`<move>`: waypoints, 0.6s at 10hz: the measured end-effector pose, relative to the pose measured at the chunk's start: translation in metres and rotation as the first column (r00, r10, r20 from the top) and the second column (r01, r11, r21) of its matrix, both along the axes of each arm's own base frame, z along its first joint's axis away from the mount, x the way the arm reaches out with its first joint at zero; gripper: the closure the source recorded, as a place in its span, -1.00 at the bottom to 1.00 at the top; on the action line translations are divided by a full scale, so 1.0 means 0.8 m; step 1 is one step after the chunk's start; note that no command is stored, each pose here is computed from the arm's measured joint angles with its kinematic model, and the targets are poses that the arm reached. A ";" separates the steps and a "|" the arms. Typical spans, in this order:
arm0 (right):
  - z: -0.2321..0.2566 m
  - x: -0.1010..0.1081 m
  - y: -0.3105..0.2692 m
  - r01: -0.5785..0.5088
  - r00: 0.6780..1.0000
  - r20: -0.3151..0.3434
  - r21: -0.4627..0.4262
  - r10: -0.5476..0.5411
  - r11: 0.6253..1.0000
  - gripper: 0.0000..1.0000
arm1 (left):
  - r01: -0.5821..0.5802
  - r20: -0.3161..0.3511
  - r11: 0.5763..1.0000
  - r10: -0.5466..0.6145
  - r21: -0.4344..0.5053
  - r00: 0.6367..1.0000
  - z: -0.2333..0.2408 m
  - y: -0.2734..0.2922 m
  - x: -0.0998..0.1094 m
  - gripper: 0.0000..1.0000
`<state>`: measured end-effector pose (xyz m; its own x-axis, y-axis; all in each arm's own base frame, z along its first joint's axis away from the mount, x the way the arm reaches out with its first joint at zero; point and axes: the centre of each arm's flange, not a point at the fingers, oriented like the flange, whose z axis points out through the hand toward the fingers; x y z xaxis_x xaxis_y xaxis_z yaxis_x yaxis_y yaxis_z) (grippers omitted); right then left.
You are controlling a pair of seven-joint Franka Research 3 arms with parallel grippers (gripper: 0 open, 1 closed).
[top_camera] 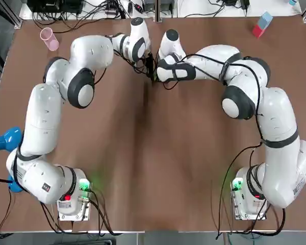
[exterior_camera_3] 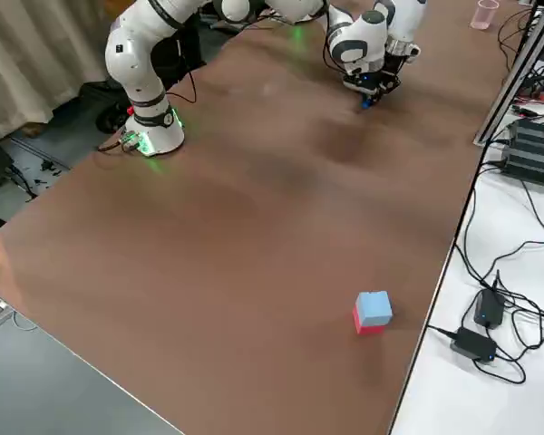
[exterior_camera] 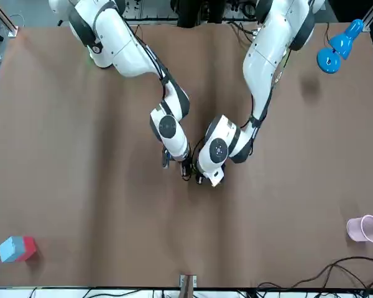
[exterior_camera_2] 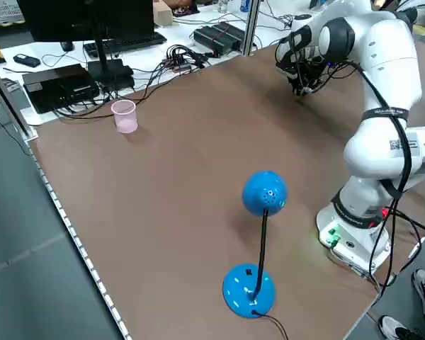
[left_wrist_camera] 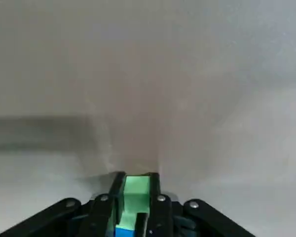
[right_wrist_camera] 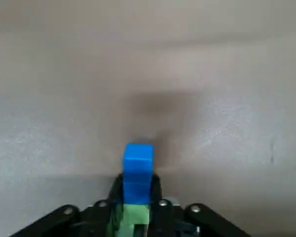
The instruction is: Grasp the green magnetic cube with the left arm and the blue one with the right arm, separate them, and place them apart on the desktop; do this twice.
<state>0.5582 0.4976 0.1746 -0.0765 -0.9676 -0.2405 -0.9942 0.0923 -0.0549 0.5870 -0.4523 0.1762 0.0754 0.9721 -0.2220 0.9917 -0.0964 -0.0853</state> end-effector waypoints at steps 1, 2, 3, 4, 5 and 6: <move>0.000 0.001 -0.001 0.002 1.000 0.005 0.003 -0.002 1.000 0.47 | -0.001 0.001 1.000 0.001 0.001 1.000 0.000 0.001 0.001 0.53; 0.000 0.001 -0.001 0.000 1.000 0.008 0.003 0.000 1.000 0.47 | 0.002 0.003 1.000 -0.002 0.004 1.000 0.000 0.002 0.001 0.53; 0.000 0.002 0.000 0.000 1.000 0.010 0.003 0.000 1.000 0.46 | 0.015 0.011 1.000 -0.015 0.016 1.000 0.001 0.003 0.002 0.53; 0.000 0.002 0.000 -0.001 1.000 0.012 0.003 0.001 1.000 0.46 | 0.024 0.017 0.999 -0.025 0.030 1.000 0.001 0.008 0.002 0.53; 0.000 0.002 0.000 -0.002 1.000 0.013 0.003 0.002 1.000 0.46 | 0.027 0.018 0.999 -0.028 0.039 0.999 0.002 0.017 0.004 0.53; 0.000 0.002 0.000 -0.002 1.000 0.013 0.003 0.002 1.000 0.46 | 0.029 0.018 0.999 -0.030 0.044 0.999 0.002 0.026 0.007 0.53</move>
